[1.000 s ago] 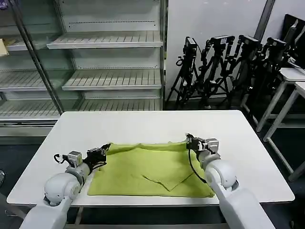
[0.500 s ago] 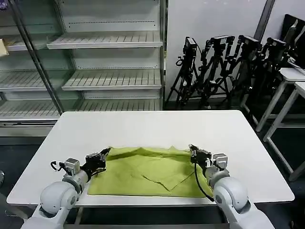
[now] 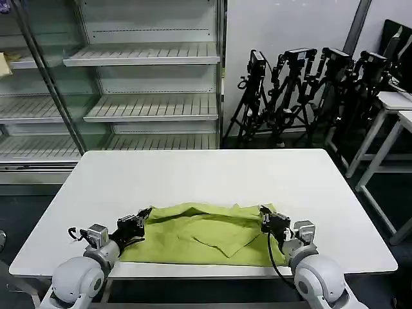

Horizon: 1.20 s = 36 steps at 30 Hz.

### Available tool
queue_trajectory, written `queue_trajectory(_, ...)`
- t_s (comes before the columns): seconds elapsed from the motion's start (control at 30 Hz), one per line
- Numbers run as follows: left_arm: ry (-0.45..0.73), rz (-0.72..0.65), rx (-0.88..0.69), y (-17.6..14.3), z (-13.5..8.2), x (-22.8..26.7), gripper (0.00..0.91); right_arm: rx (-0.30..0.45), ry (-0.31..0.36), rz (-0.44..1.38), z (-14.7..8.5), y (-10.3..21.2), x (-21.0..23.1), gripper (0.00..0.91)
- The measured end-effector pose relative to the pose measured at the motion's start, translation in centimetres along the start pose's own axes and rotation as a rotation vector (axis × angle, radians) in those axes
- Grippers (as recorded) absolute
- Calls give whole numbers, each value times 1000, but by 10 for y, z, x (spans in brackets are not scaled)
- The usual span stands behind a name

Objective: Fold and organize the clothes.

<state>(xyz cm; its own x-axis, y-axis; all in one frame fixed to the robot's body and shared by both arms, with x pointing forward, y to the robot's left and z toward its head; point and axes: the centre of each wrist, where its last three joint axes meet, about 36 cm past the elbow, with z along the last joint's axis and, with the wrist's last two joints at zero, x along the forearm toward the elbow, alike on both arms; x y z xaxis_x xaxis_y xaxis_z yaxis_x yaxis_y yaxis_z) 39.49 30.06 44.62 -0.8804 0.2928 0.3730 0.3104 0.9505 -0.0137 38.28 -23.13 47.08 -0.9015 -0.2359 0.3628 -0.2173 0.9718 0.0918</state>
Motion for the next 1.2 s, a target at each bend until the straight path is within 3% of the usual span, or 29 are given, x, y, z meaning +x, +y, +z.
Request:
queue_trajectory(0.9,30,-7,-21,2,7,13,20,-3,25,5,11,0,17,0)
queue_trajectory(0.93,31,-6,-22,1,8,14,564,-2,26,6,11,0,17,20)
queue_trajectory(0.97,33,-4,-24,0,8,14,907,1,28,8,12,0,18,605)
queue_trajectory(1.0,34,-5,-27,0,8,14,907,3,29,9,12,0,18,907)
queue_trajectory(1.2,31,-21,-31,-2,5,18,907,10,25,19,11,-3,23,907)
